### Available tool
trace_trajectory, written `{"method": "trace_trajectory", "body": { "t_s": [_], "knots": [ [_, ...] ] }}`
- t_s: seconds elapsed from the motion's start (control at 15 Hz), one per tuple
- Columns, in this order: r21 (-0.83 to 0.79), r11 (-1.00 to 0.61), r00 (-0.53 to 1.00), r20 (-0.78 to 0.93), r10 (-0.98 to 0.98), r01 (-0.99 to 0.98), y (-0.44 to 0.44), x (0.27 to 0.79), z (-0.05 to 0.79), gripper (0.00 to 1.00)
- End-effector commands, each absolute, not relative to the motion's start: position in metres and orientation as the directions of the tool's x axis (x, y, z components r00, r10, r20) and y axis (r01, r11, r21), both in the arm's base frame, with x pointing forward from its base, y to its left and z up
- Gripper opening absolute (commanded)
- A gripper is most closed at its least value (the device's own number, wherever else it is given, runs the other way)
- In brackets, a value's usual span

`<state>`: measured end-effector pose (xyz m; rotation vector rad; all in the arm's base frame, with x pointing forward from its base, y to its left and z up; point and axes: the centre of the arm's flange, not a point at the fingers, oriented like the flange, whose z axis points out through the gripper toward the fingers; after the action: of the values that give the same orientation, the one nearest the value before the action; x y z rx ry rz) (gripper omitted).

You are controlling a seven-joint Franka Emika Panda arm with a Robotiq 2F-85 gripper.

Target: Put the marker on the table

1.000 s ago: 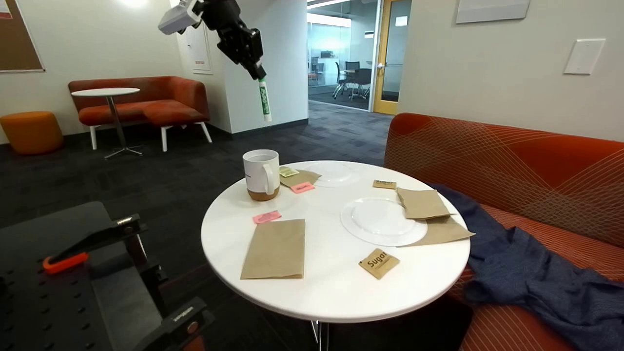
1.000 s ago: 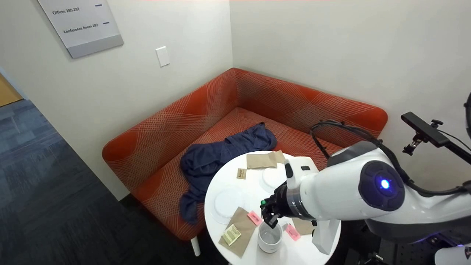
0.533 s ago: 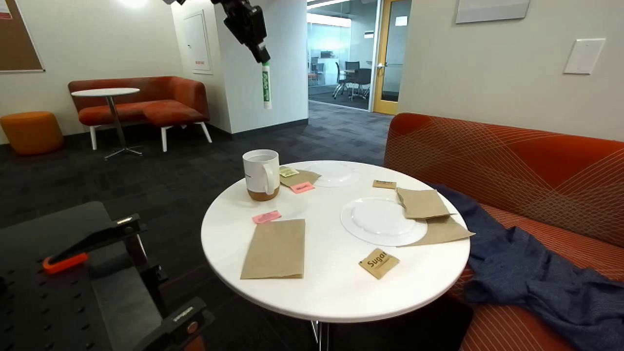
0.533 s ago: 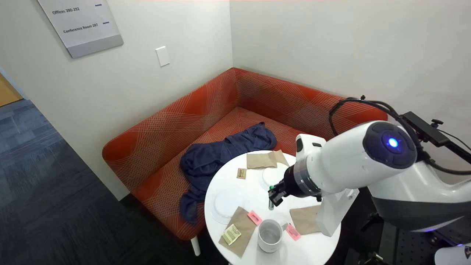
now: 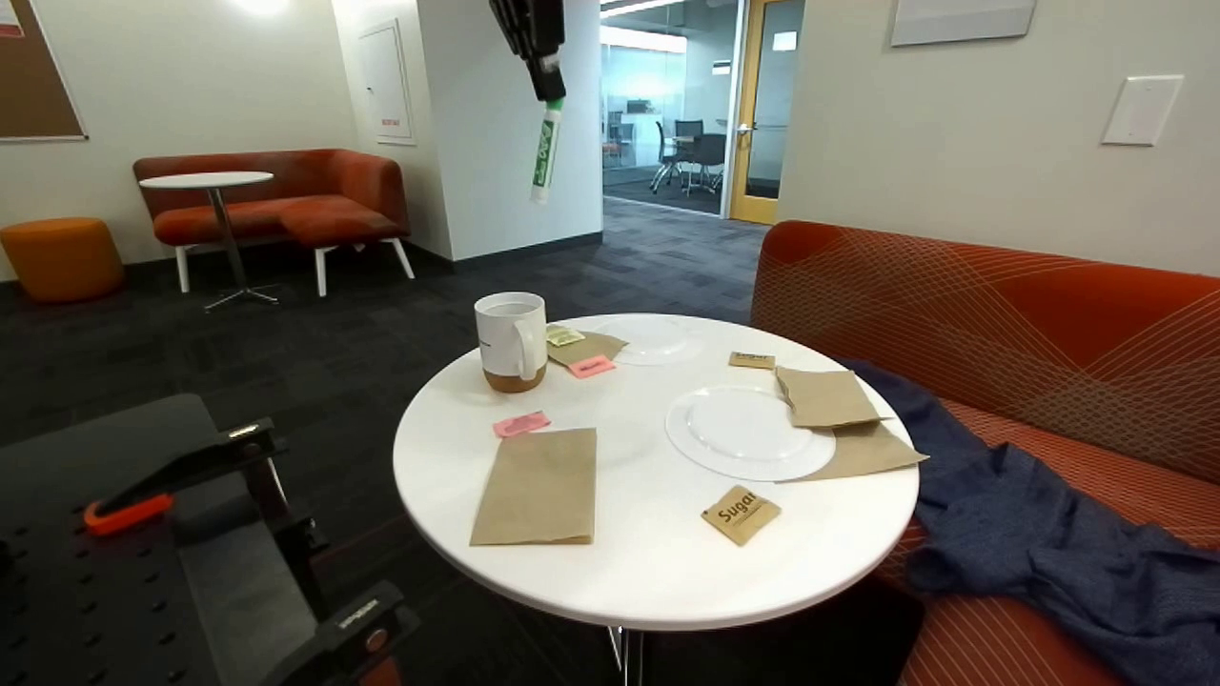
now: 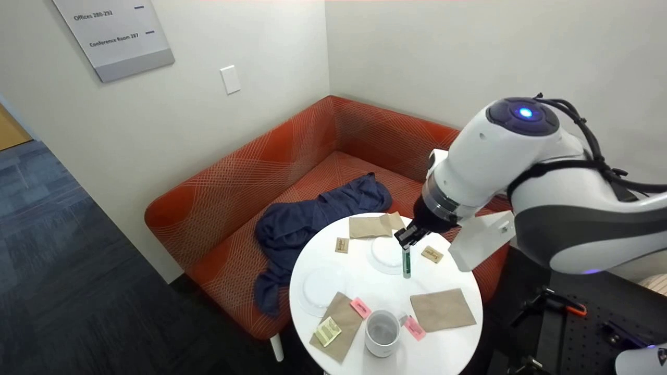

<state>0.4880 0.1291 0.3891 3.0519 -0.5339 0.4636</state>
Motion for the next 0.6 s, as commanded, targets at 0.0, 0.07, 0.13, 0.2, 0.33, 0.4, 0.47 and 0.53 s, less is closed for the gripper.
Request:
{"method": "trace_trajectory", "body": {
  "t_s": [0.0, 0.07, 0.13, 0.2, 0.33, 0.4, 0.47, 0.53],
  "knots": [
    [-0.011, -0.953, 0.933, 0.198, -0.300, -0.304, 0.098, 0.510, 0.400, 0.05],
    [-0.008, -0.955, 0.940, 0.174, -0.293, -0.296, 0.089, 0.514, 0.400, 0.05],
    [-0.010, -0.960, 0.949, 0.148, -0.278, -0.280, 0.080, 0.518, 0.399, 0.05],
    [-0.010, -0.964, 0.957, 0.123, -0.264, -0.265, 0.069, 0.523, 0.397, 0.05],
    [0.002, -0.973, 0.970, 0.070, -0.231, -0.231, 0.054, 0.529, 0.394, 0.05],
    [0.015, -0.978, 0.977, 0.041, -0.209, -0.210, 0.047, 0.534, 0.389, 0.05],
    [0.029, -0.983, 0.983, 0.013, -0.183, -0.184, 0.041, 0.539, 0.383, 0.05],
    [0.042, -0.987, 0.987, -0.015, -0.158, -0.157, 0.038, 0.545, 0.375, 0.05]
  ]
}}
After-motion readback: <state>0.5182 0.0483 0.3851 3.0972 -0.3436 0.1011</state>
